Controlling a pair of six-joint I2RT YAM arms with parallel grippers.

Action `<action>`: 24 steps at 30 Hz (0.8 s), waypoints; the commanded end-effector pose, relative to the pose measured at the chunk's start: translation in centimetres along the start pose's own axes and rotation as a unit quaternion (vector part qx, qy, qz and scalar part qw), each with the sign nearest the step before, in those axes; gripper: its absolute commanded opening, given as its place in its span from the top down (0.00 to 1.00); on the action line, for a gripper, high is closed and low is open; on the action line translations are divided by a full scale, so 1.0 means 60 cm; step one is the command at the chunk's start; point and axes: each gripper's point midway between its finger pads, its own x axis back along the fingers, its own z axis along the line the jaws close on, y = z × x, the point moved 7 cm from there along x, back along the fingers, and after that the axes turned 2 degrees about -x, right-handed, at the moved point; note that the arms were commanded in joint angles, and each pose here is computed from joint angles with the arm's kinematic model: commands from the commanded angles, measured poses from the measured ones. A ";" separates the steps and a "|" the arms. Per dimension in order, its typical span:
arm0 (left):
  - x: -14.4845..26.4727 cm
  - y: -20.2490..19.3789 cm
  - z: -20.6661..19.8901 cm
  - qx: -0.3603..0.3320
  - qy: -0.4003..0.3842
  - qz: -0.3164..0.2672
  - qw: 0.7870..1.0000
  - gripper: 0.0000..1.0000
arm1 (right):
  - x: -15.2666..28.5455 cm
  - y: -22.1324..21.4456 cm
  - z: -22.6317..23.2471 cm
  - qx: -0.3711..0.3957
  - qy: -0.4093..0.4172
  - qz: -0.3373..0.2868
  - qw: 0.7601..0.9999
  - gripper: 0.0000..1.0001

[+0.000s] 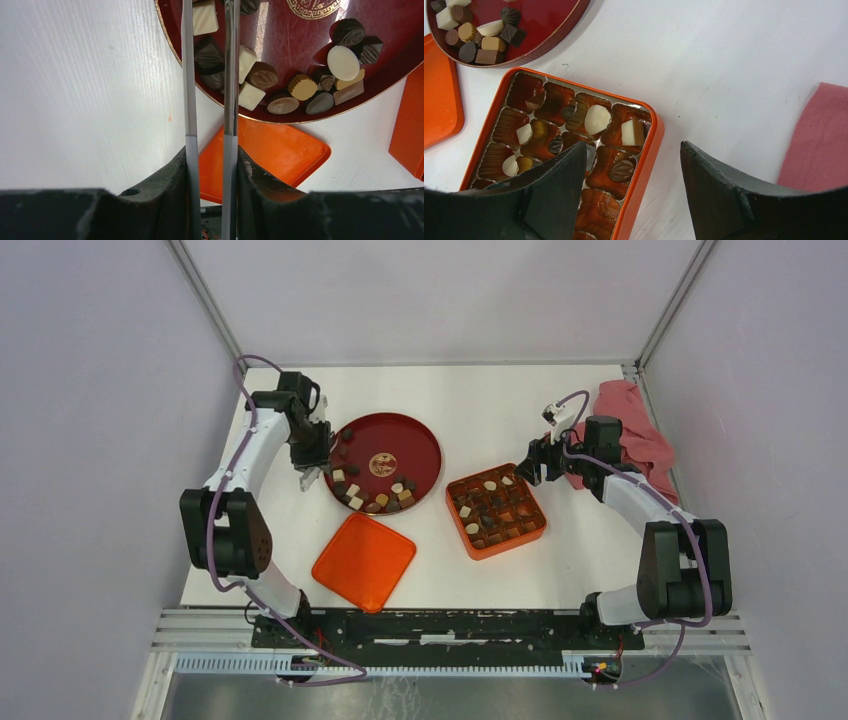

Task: Pack the chocolate
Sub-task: Pick up the fake chocolate from the plate.

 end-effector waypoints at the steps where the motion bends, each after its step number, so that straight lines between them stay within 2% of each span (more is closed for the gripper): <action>1: 0.009 0.030 -0.012 0.025 -0.022 -0.037 0.999 0.61 | 0.002 0.023 -0.001 0.015 0.006 -0.024 1.000 0.26; 13: -0.013 0.032 -0.010 0.016 -0.020 -0.014 1.000 0.59 | 0.002 0.023 -0.001 0.016 0.006 -0.025 1.000 0.26; 24: -0.035 0.036 -0.001 0.016 0.013 0.002 1.000 0.58 | 0.002 0.020 -0.001 0.015 0.005 -0.025 1.000 0.25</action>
